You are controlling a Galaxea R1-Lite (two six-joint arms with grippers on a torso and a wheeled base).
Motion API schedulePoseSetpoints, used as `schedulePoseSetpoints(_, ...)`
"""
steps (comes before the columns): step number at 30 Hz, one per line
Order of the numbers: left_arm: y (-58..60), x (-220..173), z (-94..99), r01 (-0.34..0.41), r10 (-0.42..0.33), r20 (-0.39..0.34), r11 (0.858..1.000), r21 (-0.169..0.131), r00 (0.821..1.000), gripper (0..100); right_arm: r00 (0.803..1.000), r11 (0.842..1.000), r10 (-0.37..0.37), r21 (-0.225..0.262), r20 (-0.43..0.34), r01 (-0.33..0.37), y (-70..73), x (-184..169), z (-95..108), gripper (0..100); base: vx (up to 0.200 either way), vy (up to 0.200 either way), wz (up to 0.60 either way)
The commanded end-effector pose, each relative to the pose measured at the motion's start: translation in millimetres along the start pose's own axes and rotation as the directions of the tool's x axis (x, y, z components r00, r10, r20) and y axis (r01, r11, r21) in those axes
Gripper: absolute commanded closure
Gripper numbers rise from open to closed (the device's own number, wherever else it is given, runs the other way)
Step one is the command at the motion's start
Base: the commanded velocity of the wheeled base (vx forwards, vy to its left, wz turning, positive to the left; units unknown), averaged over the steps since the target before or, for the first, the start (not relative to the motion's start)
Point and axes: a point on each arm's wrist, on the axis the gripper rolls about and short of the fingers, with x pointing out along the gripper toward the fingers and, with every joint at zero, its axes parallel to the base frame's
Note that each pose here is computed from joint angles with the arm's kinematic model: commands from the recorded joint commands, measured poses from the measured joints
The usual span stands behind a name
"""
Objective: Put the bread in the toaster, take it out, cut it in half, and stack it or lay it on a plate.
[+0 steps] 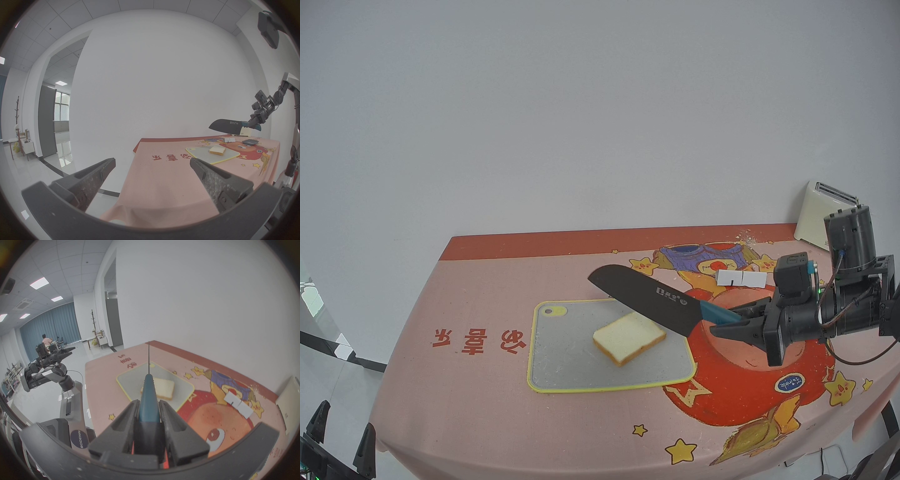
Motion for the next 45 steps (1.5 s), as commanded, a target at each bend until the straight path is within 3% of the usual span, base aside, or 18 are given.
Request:
schedulePoseSetpoints(1,0.0,1.4,-4.8,-0.001,0.002,-0.019,1.0,0.001,1.0,0,0.998,0.998,-0.037,0.041,-0.042,0.039,-10.0,-4.7,-18.5,100,0.0,0.0,0.0)
schedulePoseSetpoints(13,0.0,1.3,-4.9,0.002,-0.002,-0.017,1.0,0.001,1.0,0,0.996,0.998,-0.038,0.05,-0.078,0.042,-11.4,-1.3,-28.6,100,0.0,0.0,0.0)
schedulePoseSetpoints(17,-0.1,1.3,-4.7,0.003,-0.003,-0.016,1.0,-0.001,1.0,0,0.997,1.0,0.005,0.021,-0.083,-0.003,1.6,4.6,-26.1,100,0.0,0.0,0.0)
schedulePoseSetpoints(22,-0.1,1.3,-3.8,0.006,-0.006,-0.006,1.0,-0.001,1.0,0,0.995,1.0,-0.023,-0.004,-0.098,0.023,9.4,10.8,-23.5,100,0.0,0.0,0.0)
schedulePoseSetpoints(23,-0.3,-0.6,3.8,0.012,-0.011,0.046,1.0,-0.008,0.999,0,0.995,1.0,-0.031,-0.006,-0.097,0.031,9.1,10.8,-22.9,100,0.0,0.0,0.0)
schedulePoseSetpoints(24,-0.5,-7.9,24.6,0.028,-0.026,0.18,1.0,-0.009,0.983,0,0.995,0.999,-0.036,-0.008,-0.097,0.036,9.3,10.9,-22.7,100,0.0,0.0,0.0)
schedulePoseSetpoints(25,-0.3,-21.4,63.4,0.051,-0.048,0.356,0.999,0.001,0.933,0,0.995,0.999,-0.037,-0.008,-0.096,0.036,9.5,11.0,-22.3,100,0.0,0.0,0.0)
schedulePoseSetpoints(26,-0.3,-22.4,68.3,0.053,-0.051,0.368,0.999,0.003,0.929,0,0.995,0.999,-0.037,-0.008,-0.096,0.036,9.5,11.0,-22.3,100,0.0,0.0,0.0)
schedulePoseSetpoints(27,0.2,-17.7,110.0,0.132,-0.129,0.393,0.991,0.02,0.91,0,0.995,0.999,-0.037,-0.008,-0.096,0.036,9.2,11.7,-21.8,100,0.0,0.0,0.0)
schedulePoseSetpoints(29,-1.4,-0.7,132.1,0.226,-0.224,0.33,0.974,0.032,0.917,0,0.994,0.999,-0.038,-0.007,-0.099,0.037,7.7,15.0,-21.3,100,0.0,0.0,0.0)
schedulePoseSetpoints(31,-4.0,11.8,150.1,0.318,-0.317,0.301,0.947,0.048,0.899,0,0.993,0.999,-0.047,-0.003,-0.112,0.047,5.2,20.9,-22.1,100,0.0,0.0,0.0)
schedulePoseSetpoints(35,-19.9,71.2,166.5,0.394,-0.398,0.106,0.917,0.057,0.911,0,0.996,0.998,-0.064,-0.002,-0.068,0.064,2.7,24.9,-18.4,100,0.0,0.0,0.0)
schedulePoseSetpoints(37,-25.3,87.5,171.1,0.411,-0.414,0.067,0.91,0.058,0.908,0,0.996,0.998,-0.069,0.009,-0.056,0.07,2.5,24.5,-16.7,100,0.0,0.0,0.0)
schedulePoseSetpoints(38,-37.3,121.8,175.6,0.451,-0.451,-0.016,0.891,0.04,0.892,0,0.997,0.997,-0.068,0.042,-0.044,0.069,3.0,23.9,-14.1,100,0.0,0.0,0.0)
schedulePoseSetpoints(39,-40.8,132.7,176.0,0.463,-0.461,-0.042,0.886,0.038,0.886,0,0.997,0.996,-0.067,0.049,-0.041,0.069,3.2,24.0,-13.2,100,0.0,0.0,0.0)
schedulePoseSetpoints(41,-49.1,158.6,180.9,0.485,-0.482,-0.063,0.874,0.036,0.874,0,0.998,0.997,-0.057,0.046,-0.034,0.059,6.1,25.0,-10.3,100,0.0,0.0,0.0)
schedulePoseSetpoints(45,-64.8,210.8,181.1,0.503,-0.5,-0.069,0.864,0.033,0.863,0,0.998,0.997,-0.055,0.045,-0.032,0.056,5.8,25.7,-9.7,100,0.0,0.0,0.0)
